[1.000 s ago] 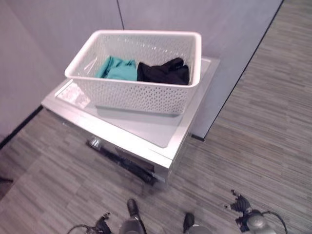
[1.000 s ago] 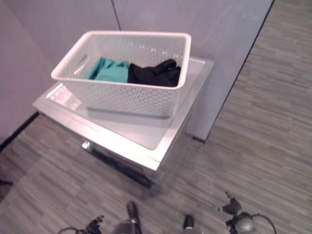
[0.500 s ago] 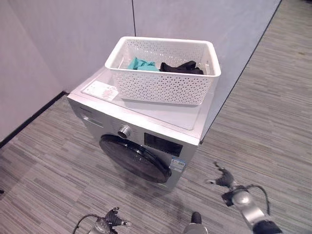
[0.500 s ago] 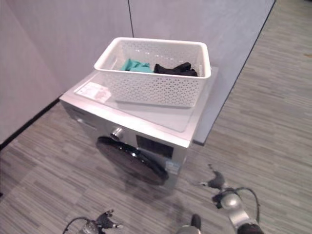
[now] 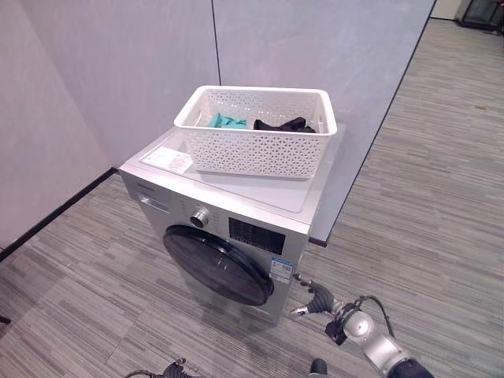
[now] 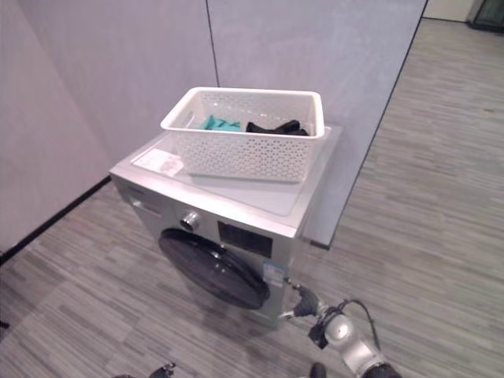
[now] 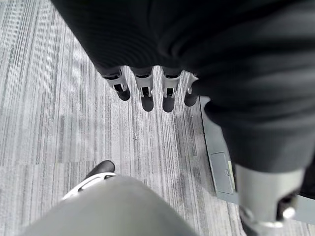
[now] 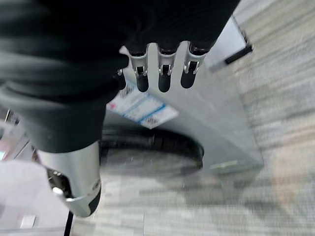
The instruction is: Grab the laundry basket,head to the washer,open it,put in the laundry and shut it.
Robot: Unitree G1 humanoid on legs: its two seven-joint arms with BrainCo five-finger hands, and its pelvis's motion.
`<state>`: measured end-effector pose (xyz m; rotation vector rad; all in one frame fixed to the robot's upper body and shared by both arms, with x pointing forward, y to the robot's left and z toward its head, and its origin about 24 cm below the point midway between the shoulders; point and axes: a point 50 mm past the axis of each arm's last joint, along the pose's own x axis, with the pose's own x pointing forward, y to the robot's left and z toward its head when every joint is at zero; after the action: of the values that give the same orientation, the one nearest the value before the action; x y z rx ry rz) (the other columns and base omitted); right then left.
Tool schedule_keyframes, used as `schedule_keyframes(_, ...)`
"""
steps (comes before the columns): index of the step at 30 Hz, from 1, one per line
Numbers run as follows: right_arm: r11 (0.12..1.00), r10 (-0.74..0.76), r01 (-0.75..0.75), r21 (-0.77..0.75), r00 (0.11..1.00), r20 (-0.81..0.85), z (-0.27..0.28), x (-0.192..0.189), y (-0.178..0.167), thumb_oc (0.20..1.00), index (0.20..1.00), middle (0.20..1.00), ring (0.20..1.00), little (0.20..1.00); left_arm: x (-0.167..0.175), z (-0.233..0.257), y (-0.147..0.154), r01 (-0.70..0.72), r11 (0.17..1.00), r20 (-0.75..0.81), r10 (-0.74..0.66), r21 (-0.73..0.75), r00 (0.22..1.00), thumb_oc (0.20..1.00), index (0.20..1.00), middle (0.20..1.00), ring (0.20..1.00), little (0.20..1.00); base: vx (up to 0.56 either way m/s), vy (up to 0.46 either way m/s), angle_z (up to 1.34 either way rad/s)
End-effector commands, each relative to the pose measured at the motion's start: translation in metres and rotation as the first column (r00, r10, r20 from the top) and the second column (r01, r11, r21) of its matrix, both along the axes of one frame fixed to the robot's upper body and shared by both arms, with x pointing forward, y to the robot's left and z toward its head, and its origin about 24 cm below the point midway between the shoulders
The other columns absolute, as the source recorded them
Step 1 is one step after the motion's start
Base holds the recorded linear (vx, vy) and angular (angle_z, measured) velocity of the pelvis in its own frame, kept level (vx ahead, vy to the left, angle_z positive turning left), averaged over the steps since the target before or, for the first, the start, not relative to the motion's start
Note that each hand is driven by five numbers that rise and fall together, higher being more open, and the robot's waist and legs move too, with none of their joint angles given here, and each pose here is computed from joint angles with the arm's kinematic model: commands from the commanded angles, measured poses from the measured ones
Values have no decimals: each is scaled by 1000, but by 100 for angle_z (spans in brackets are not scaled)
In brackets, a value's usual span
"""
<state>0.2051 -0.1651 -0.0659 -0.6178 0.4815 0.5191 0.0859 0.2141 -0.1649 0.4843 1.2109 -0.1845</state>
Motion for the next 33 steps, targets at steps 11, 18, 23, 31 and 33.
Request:
schedule_keyframes(11,993,99,-100,65,995,20,9,-14,16,1000,1000,1000,1000,1000,21,3,-6,60,998,44,-61,21,997,1000,1000,1000,1000,1000,12,-14,11)
schedule_keyframes(18,994,105,-98,-47,976,192,24,35,26,1000,1000,1000,1000,1000,36,8,-13,65,998,138,-68,26,988,1000,1000,1000,1000,1000,-36,0,3)
schedule_keyframes(23,991,91,-60,-119,958,274,37,66,25,1000,1000,1000,1000,1000,45,11,-14,62,997,172,-67,34,983,1000,1000,1000,1000,1000,-91,5,21)
schedule_keyframes(31,994,35,5,-108,932,360,56,96,35,1000,1000,1000,1000,1000,54,14,-15,33,999,212,-41,42,976,1000,1000,1000,1000,1000,-68,11,19)
schedule_keyframes(33,997,10,22,-78,919,393,64,104,43,1000,1000,1000,1000,1000,57,15,-15,16,999,226,-25,43,974,1000,1000,1000,1000,1000,-60,24,12)
